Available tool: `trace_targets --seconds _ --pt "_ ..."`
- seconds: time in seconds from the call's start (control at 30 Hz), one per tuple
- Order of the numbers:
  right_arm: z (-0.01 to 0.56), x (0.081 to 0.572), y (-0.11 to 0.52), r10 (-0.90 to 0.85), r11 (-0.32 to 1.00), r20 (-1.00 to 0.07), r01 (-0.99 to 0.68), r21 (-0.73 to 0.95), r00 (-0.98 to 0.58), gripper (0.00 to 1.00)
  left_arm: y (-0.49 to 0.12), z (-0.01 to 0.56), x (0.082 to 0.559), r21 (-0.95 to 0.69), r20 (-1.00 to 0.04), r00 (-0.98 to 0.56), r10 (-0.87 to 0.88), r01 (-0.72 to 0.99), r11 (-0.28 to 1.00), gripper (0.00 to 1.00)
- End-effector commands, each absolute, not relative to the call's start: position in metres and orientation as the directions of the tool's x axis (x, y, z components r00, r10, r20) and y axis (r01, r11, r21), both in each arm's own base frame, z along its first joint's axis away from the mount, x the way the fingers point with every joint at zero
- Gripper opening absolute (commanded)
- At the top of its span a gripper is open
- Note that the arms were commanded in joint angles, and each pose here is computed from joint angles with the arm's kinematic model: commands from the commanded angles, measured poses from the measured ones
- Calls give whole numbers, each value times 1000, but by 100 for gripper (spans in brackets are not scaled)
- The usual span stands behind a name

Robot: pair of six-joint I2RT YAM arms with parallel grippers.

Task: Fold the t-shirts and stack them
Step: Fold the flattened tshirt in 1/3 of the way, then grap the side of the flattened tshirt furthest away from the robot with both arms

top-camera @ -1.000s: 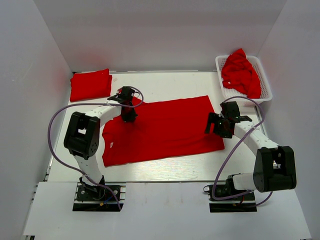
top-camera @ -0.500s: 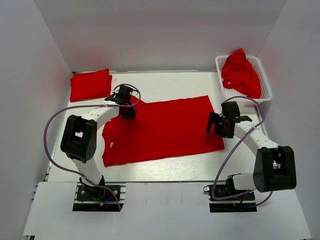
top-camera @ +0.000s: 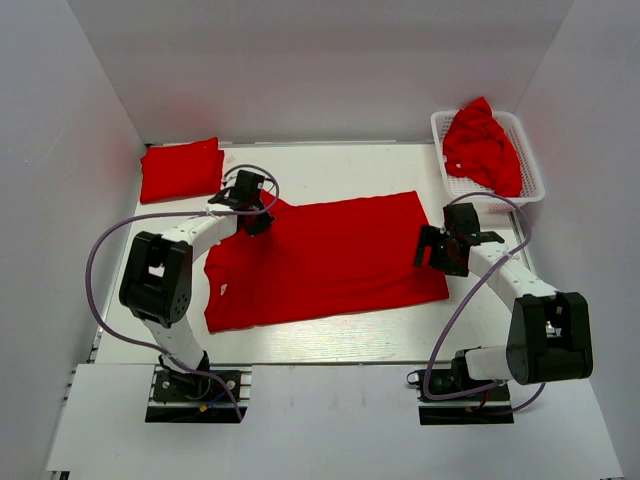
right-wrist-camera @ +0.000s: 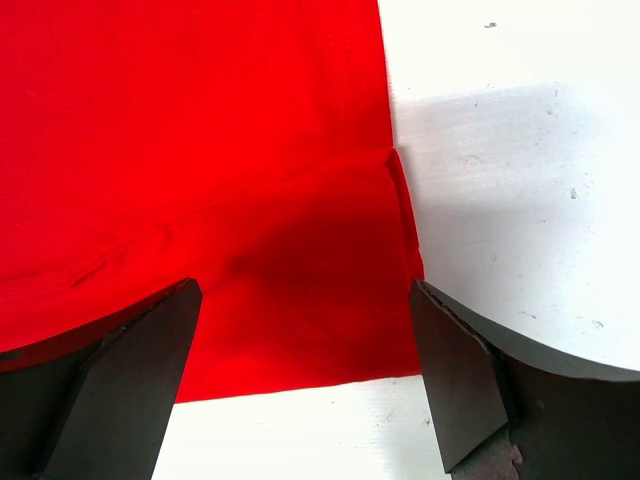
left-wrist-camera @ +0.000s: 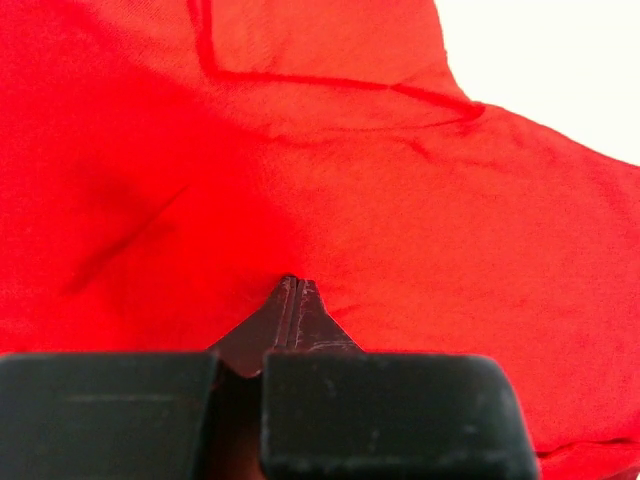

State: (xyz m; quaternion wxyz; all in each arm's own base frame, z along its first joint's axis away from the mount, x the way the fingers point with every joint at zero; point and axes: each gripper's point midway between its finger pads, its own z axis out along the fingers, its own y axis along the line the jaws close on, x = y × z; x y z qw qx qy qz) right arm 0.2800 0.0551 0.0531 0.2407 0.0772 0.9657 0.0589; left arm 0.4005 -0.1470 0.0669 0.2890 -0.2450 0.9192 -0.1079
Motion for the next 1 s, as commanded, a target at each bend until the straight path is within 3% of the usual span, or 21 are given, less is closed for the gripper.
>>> trace_targets --seconds 0.0,0.23,0.3,0.33,0.37,0.47,0.63,0.77,0.97 --pt "64 286 51 190 980 -491 136 145 -850 90 -155 89 425 -392 -537 -683 -495 -318 863 0" --pt "66 285 50 187 981 -487 135 139 -853 90 -153 80 435 -336 -540 -706 -459 -320 886 0" --pt "67 285 51 184 981 -485 130 142 -855 90 -148 73 438 -284 -545 -719 -432 -327 901 20" --pt "68 286 52 187 981 -484 132 145 -855 90 -147 81 444 -269 -554 -721 -417 -319 909 37" --pt "70 288 51 183 981 -493 129 142 -851 90 -148 83 446 -257 -556 -728 -401 -308 916 69" --pt "75 289 52 181 982 -501 123 147 -846 90 -142 96 456 -223 -587 -715 -380 -308 925 82" --pt "106 304 57 169 982 -567 87 169 -806 90 -130 129 471 -215 -666 -646 -373 -313 925 95" --pt "131 324 63 156 981 -635 42 192 -756 90 -107 147 482 -165 -716 -597 -362 -359 919 98" --pt "151 352 69 158 979 -674 24 204 -722 90 -81 128 516 -171 -689 -639 -343 -316 933 99"
